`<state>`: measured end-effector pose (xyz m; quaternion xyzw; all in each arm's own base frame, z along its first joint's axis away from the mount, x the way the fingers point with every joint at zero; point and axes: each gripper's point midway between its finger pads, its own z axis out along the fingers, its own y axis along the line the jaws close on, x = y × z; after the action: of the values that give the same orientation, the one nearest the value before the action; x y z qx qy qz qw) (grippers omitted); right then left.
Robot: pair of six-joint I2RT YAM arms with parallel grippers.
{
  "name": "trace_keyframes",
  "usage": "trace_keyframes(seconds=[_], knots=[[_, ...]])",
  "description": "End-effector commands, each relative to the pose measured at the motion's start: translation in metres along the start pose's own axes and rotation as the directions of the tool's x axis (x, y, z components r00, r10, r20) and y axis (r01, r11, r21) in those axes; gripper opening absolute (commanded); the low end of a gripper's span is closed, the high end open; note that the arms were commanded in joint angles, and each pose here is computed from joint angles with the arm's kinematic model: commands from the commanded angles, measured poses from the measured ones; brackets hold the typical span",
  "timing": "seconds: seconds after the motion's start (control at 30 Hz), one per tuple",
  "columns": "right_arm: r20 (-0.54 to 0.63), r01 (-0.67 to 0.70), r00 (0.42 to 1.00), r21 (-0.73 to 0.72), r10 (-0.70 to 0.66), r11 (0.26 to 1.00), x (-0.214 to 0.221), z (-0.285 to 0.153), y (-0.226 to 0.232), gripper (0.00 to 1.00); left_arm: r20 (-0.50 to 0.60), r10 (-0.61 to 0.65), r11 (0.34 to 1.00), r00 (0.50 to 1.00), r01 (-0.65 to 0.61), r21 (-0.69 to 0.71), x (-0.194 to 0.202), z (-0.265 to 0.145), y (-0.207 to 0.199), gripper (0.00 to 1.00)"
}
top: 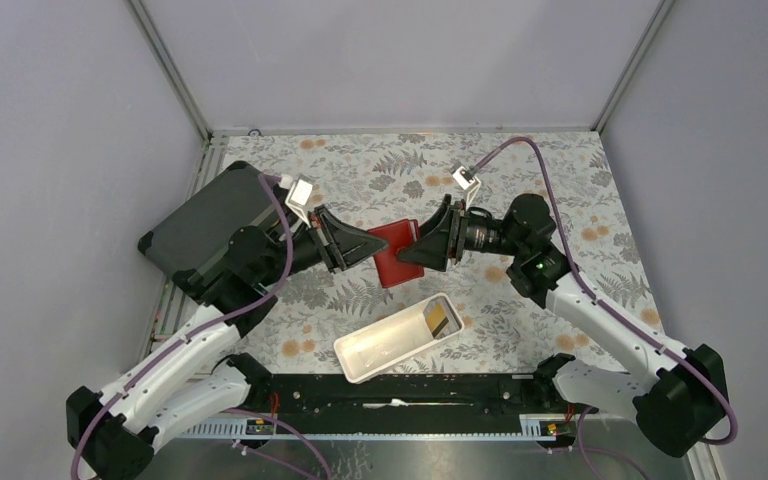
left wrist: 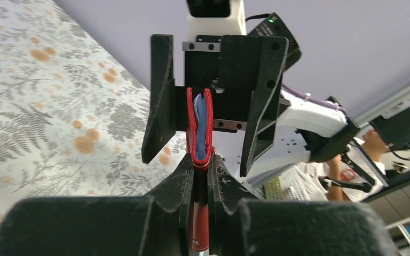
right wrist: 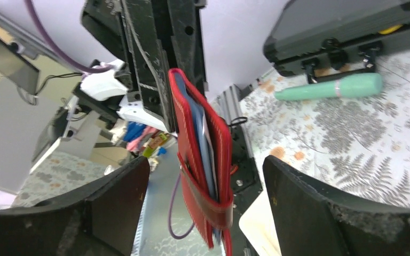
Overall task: Put the credit cards into the card holder
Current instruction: Open the card holder at the center of the board.
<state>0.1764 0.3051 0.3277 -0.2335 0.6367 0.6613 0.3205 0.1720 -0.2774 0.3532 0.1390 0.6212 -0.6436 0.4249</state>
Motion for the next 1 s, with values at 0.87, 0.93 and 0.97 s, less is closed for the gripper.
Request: trace_keyframes(seconds=[0.87,0.93,0.97], knots=[[-0.011,-0.020,1.000,0.148,0.022,0.989,0.018,0.026,-0.040,0.64,0.248,0.087,0.937,0.965,0.005,-0.349,-0.031,-0.037,0.053,0.00],[-0.013,-0.024,1.000,0.153,0.026,0.988,0.019,0.027,-0.042,0.58,0.241,0.082,0.938,0.967,0.007,-0.347,-0.030,-0.036,0.053,0.00],[-0.011,-0.027,1.000,0.157,0.029,0.987,0.019,0.028,-0.043,0.54,0.238,0.080,0.938,0.968,0.008,-0.346,-0.030,-0.035,0.054,0.00]])
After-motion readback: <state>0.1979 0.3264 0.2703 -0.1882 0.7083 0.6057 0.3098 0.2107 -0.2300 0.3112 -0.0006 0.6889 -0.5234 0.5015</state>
